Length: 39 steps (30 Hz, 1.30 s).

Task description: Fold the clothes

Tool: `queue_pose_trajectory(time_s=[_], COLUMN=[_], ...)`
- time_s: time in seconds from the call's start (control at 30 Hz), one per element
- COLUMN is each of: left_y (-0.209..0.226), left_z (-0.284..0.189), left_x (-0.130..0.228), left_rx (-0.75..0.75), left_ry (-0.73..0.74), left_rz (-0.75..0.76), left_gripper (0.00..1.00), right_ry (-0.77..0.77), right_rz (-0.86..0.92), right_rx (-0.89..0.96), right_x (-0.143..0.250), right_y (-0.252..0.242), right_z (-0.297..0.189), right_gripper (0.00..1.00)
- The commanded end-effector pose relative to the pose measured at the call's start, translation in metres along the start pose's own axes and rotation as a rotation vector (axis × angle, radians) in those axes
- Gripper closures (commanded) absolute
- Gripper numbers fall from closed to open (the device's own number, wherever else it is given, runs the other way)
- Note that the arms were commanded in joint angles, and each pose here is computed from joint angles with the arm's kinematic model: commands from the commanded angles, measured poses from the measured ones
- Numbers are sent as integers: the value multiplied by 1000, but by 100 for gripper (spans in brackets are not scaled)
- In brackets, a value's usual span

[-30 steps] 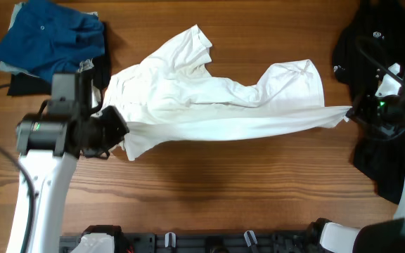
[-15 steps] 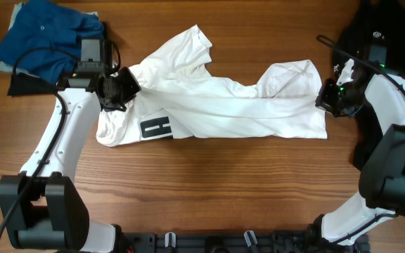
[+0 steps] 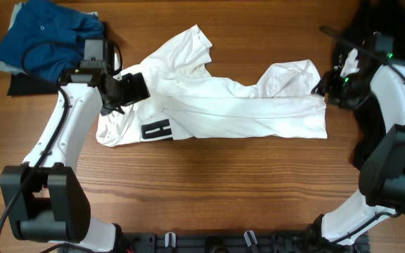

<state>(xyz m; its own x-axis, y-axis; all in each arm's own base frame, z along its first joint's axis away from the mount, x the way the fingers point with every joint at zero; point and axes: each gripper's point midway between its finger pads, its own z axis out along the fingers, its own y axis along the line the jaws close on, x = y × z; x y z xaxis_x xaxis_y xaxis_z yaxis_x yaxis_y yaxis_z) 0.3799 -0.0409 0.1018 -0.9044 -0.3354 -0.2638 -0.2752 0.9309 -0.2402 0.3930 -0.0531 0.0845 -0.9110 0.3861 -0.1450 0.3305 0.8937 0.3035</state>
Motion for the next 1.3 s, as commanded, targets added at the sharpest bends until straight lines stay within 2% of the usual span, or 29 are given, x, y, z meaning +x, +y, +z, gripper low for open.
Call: queue_pose_trajectory(time_s=[0.0,0.1,0.17,0.3,0.4,0.63,0.8,0.93,0.97,1.0,1.03,1.07,1.17,1.2,1.23,1.27], left_y=[-44,-75,-89,-132,-157,-185,-179,-178,-181,-182,-183,-187,-196,-197,-193,-186], left_z=[-48,-74,-68,6,53,138,186,201,200,199,199,198,199,199,198,195], left_x=[-46,-75,-89,-136,-158,-149,-138,-145,-149,-151,-152,-150,-144,-143,-147,-153], left_rx=[138,171,179,187,205,118,73,58,67,73,80,99,124,122,100,63], left_ry=[-125,-225,-236,-241,-276,-320,-305,-346,-366,-375,-382,-380,-371,-372,-380,-393], left_rz=[224,336,381,509,562,728,745,723,710,696,673,672,685,687,661,617], left_gripper=[1,1,0,1,1,0,0,1,4,13,35,50,69,86,96,96], right_ry=[-128,-202,-229,-194,-177,-153,-143,-146,-147,-148,-151,-156,-164,-165,-172,-180], right_rz=[-218,-312,-334,-369,-393,-407,-402,-402,-402,-401,-402,-403,-405,-405,-406,-407], right_rx=[-171,-152,-127,-133,-141,-99,-55,-49,-49,-49,-50,-50,-51,-52,-53,-53], right_x=[-42,-57,-62,-51,-45,-37,-36,-37,-38,-38,-39,-40,-42,-42,-44,-46], right_y=[57,77,83,100,111,114,106,105,105,105,105,106,106,107,107,108], right_z=[-62,-102,-110,-103,-100,-94,-93,-93,-93,-93,-92,-92,-93,-93,-93,-93], right_gripper=[42,40,40,39,39,36,34,34,34,34,34,34,34,34,35,35])
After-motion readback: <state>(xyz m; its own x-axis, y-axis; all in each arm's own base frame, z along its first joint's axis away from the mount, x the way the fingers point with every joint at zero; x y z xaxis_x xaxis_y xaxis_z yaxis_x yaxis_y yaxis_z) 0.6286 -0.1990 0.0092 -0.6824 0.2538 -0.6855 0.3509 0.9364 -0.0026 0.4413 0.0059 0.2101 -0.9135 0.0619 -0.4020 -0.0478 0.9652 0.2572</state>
